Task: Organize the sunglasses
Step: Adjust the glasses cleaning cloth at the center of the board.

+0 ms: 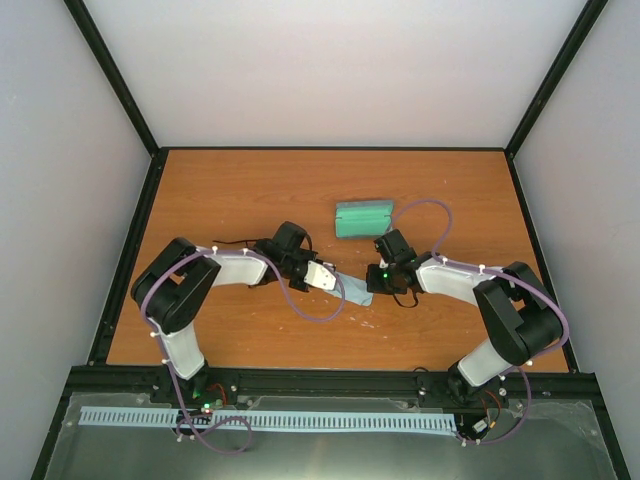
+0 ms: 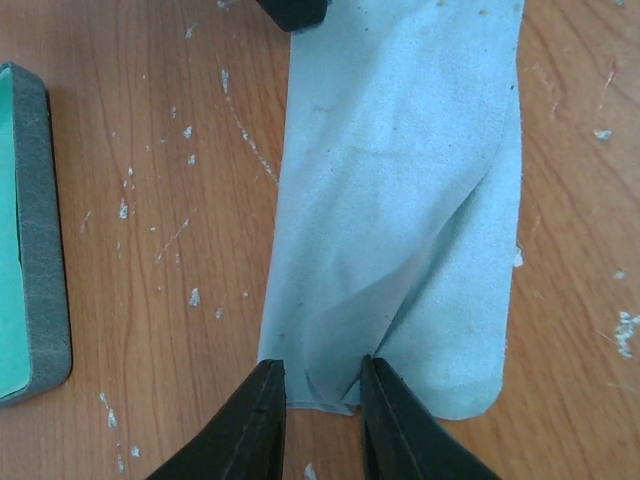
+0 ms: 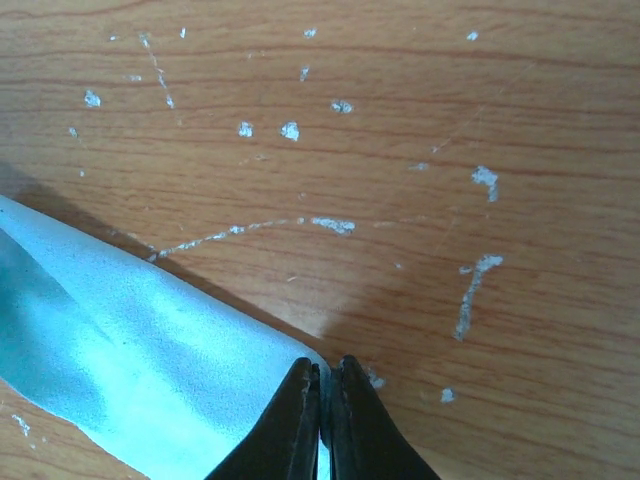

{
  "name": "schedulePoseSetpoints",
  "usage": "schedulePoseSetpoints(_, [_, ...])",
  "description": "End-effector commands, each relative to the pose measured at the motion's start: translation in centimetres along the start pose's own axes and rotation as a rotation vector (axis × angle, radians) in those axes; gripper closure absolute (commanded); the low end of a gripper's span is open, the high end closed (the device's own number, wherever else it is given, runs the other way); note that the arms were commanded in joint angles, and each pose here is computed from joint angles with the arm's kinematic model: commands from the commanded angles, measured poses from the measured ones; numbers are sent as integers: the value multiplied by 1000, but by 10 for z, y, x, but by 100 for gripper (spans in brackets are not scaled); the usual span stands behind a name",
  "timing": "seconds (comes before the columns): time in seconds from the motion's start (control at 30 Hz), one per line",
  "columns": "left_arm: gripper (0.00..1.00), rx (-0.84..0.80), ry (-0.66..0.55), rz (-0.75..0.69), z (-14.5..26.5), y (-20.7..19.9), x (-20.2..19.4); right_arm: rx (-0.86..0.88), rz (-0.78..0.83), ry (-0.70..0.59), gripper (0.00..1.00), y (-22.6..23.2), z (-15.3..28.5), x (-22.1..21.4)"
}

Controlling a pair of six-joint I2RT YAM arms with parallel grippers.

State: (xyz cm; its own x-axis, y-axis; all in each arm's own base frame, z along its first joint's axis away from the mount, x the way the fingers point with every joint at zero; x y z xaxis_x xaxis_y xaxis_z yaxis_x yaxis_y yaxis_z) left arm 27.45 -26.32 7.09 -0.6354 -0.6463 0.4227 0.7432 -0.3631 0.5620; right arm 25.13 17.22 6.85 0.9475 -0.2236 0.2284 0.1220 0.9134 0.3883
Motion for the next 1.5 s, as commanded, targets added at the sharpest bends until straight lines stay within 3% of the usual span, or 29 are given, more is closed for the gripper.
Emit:
schedulePoseSetpoints(0.0, [77,2,-40,-10,-5,7,7,-64,-15,76,92,-16,-10,-19])
schedulePoseSetpoints(0.37, [90,-53,-34,9,-9,-4,6,-61,-12,80,93,-18,-10,-21])
schedulePoseSetpoints(0.5, [99,-56,-20,-1,-4,-7,7,-64,-11,81,93,-18,-10,-22])
schedulePoseSetpoints(0.7, [99,-68,-17,0,6,-15,9,-71,-12,85,93,-19,-12,-21])
schedulePoseSetpoints(1.0, [92,-93,-31,48,12,-28,12,-62,-13,96,94,-17,-18,-21])
schedulePoseSetpoints(1.27, [66,-68,-17,84,13,-21,12,-58,-4,109,95,-16,-21,-21])
schedulePoseSetpoints(1.47, [71,-82,-48,96,18,-17,18,-54,-4,108,95,-16,-20,-21])
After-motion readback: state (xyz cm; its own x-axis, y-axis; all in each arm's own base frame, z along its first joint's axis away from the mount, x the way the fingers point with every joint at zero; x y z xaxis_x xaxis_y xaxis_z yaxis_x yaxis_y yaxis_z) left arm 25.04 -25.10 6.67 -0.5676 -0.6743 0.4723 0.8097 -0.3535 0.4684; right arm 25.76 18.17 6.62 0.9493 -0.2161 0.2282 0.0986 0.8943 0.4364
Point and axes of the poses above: each gripper's point midway between its finger pads, its own z axis back along the fingers, its own y axis along the line the jaws close on, x = y × z, the point moved 6 cm from there along z, back along the fingers, and after that the axes turned 11 degrees about -z, right-handed, at the moved point
